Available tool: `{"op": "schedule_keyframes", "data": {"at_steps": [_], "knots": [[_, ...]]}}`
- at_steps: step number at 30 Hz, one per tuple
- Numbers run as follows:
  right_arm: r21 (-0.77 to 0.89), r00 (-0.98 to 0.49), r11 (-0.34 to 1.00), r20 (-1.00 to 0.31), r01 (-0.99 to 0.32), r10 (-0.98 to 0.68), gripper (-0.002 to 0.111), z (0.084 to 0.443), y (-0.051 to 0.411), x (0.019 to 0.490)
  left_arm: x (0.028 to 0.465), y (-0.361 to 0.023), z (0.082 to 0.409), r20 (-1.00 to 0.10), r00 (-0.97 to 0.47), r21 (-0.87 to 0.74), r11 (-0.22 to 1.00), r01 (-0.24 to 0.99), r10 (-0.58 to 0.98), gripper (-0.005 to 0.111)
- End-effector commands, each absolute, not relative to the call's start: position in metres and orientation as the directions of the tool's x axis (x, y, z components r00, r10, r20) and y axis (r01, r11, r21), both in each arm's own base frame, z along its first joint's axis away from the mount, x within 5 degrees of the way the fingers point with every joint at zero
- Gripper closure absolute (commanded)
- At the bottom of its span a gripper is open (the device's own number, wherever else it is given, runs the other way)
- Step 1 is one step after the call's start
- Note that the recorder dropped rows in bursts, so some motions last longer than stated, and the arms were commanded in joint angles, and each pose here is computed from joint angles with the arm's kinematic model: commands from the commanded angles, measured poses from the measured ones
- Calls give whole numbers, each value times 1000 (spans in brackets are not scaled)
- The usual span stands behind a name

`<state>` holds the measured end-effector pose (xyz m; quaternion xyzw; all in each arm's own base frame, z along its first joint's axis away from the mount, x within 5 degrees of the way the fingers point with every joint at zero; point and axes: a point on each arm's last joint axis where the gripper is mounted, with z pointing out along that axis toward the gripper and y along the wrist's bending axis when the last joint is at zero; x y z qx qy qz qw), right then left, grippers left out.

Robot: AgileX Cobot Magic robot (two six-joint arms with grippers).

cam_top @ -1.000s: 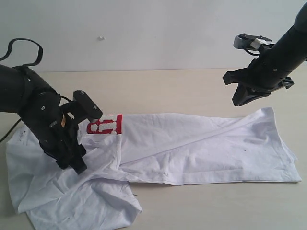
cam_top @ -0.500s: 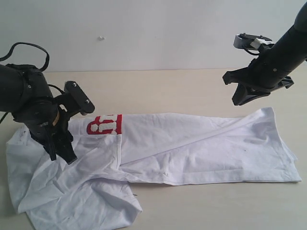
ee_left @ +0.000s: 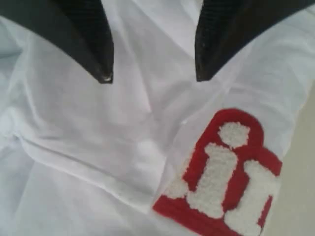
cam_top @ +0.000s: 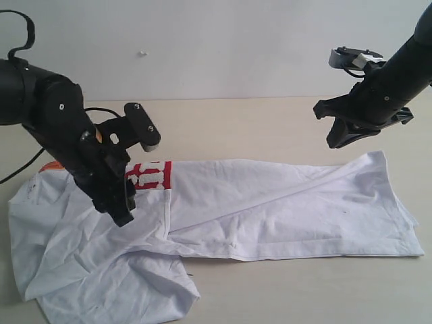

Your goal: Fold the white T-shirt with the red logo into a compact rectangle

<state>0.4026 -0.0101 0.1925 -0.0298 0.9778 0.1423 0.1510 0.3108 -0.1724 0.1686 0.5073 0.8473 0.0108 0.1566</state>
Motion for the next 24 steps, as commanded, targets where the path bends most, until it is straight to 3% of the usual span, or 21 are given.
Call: {"op": "schedule_keyframes", "data": {"at_steps": [1,9,11,12,15,24], "knots": [[265,-946,957,-325,-114,-22,100,197,-9,402,326,-182,153,-216,-410,151,445,883,886,57],[253,-938,960,-346,-124,-30,100,197,-10,404,347,-194,132,-200,-344,155,377,913,917,59],[249,-935,961,-354,-123,-28,100,198,-10,405,346,-194,128,-180,-318,148,345,927,931,74],[249,-935,961,-354,-123,-28,100,198,-10,405,345,-193,128,-177,-319,145,345,927,931,89],[251,-937,960,-349,-124,-29,100,197,-10,404,345,-193,128,-177,-314,146,341,929,933,106],[254,-939,959,-344,-125,-31,100,197,-10,404,345,-194,146,-201,-284,181,321,930,937,107]]}}
